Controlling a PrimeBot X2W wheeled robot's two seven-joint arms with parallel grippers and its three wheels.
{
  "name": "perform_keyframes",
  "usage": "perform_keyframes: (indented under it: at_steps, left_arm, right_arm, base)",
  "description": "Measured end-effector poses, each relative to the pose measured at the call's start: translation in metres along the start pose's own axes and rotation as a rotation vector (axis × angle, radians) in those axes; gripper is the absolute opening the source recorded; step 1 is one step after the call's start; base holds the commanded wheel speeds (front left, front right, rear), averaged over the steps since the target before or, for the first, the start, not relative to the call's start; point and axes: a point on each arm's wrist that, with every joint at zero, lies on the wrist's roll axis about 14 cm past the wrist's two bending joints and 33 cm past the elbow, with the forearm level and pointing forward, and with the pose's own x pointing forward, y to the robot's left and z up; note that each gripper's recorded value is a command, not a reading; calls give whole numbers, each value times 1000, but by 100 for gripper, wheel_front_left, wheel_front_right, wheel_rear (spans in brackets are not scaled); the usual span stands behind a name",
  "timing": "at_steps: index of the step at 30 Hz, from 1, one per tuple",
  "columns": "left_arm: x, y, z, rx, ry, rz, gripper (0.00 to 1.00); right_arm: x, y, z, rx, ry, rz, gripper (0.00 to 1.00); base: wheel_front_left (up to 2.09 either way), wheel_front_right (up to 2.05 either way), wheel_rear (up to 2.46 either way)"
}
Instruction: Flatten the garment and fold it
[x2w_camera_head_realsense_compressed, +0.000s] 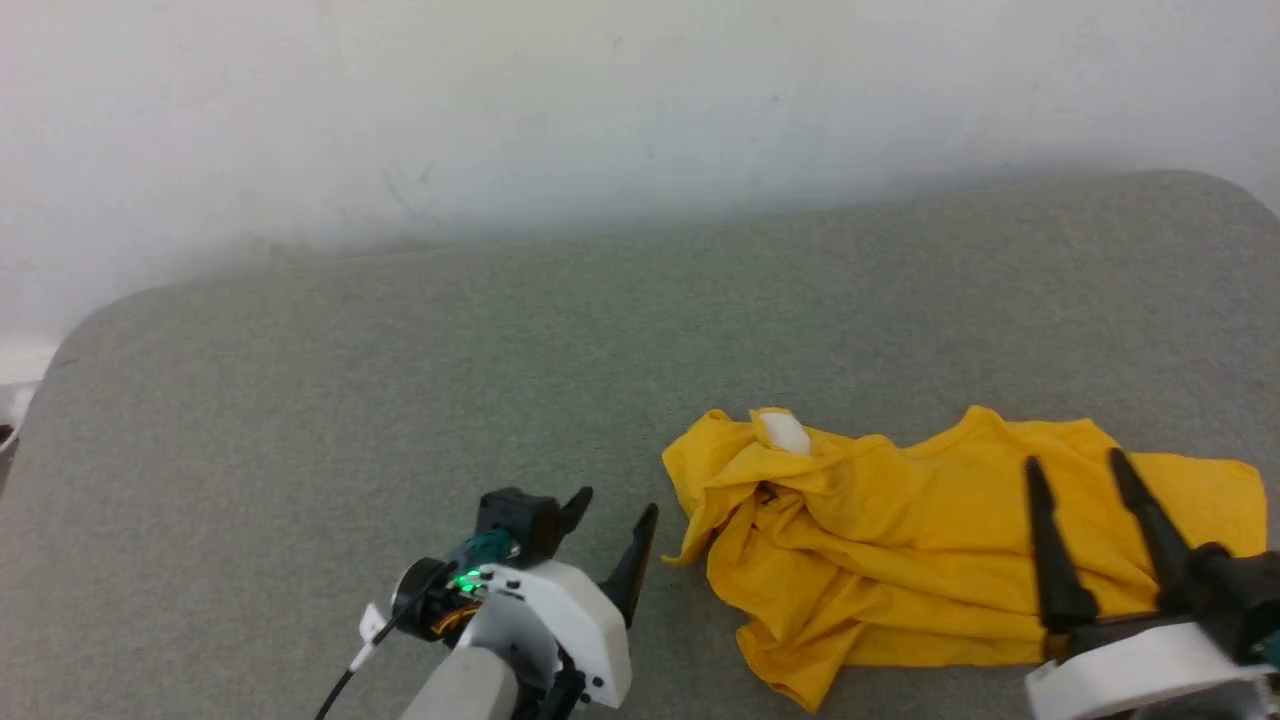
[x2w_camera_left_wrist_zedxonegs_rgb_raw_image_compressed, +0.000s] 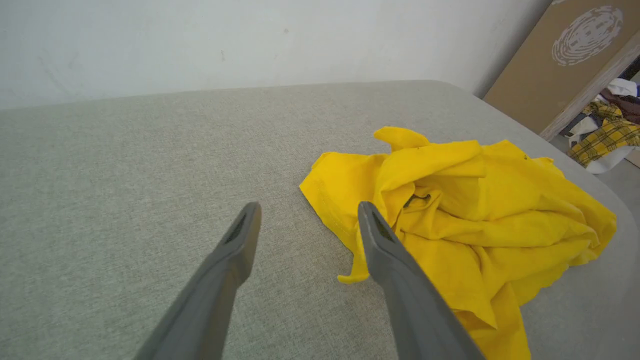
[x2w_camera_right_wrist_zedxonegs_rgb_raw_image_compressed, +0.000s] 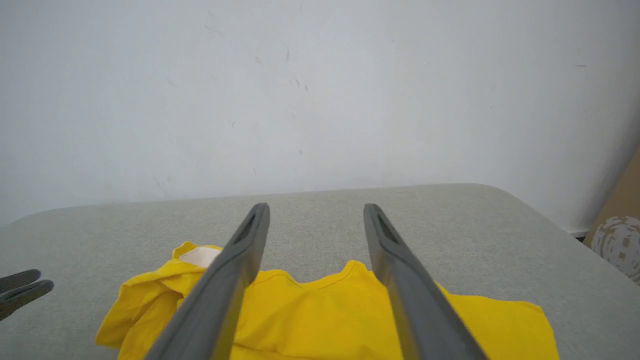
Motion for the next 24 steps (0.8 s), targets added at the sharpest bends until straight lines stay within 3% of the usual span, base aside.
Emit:
perform_keyframes:
  at_steps: [5,11,12,13,14,19,24]
  left_arm:
    - [17,-18,-22,33,132,-71,100]
    - [29,-23,-56,64,324,-107,100]
    - [30,-24,-60,62,353,-113,77]
    - [32,-25,-63,61,369,-122,24]
    - [33,-27,-64,64,383,-132,0]
    - [50,-29,-42,81,303,-141,0]
    - [69,-17,35,145,24,-96,0]
  right_arm:
    - [-7,28,7,-3,0,73,100]
    - [-11,36,3,18,25,93,100]
    - [-11,36,2,21,31,91,100]
    - [-11,36,1,24,34,88,100]
    - [-11,35,0,28,37,86,100]
    - [-10,31,-4,35,49,74,100]
    - [-6,24,-6,37,50,59,100]
  base:
    - [0,0,0]
    - [0,0,0]
    - [0,0,0]
    - [0,0,0]
    - [0,0,0]
    - [0,0,0]
    - [0,0,0]
